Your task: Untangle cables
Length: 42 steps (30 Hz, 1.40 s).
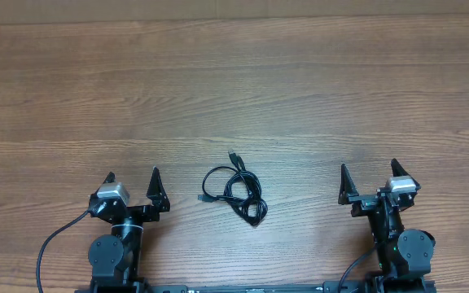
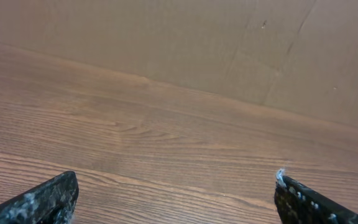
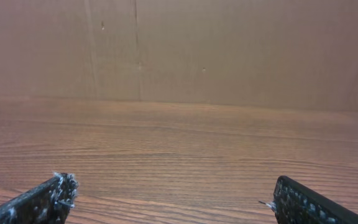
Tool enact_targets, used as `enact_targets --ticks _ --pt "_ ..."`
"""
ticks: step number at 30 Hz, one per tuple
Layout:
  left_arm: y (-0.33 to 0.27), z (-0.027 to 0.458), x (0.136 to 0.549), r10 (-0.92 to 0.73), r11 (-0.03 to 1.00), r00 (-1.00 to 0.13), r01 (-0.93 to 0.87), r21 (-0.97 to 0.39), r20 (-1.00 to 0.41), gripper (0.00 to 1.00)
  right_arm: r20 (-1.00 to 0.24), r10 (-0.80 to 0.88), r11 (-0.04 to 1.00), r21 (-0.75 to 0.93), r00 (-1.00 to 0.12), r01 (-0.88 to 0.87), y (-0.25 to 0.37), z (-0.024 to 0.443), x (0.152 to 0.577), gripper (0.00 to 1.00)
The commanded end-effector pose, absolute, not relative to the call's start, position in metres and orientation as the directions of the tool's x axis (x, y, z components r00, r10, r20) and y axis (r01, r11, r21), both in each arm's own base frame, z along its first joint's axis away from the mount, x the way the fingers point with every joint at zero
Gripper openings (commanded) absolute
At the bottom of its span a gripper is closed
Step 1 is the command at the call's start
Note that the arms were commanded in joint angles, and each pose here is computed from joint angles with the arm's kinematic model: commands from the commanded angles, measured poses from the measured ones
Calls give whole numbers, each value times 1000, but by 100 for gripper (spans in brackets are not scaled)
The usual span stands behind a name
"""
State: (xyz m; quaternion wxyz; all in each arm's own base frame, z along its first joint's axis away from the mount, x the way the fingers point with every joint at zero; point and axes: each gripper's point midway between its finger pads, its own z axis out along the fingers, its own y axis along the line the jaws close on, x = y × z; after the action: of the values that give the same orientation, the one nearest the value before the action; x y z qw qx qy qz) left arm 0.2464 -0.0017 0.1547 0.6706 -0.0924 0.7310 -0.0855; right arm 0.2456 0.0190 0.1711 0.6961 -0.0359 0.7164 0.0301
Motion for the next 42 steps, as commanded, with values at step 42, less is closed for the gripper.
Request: enact_targets --ticks 42 --pt "-1 156 246 -183 983 -75 -18 -182 -980 100 -1000 -6 997 -4 -23 -78 16 170 246 100"
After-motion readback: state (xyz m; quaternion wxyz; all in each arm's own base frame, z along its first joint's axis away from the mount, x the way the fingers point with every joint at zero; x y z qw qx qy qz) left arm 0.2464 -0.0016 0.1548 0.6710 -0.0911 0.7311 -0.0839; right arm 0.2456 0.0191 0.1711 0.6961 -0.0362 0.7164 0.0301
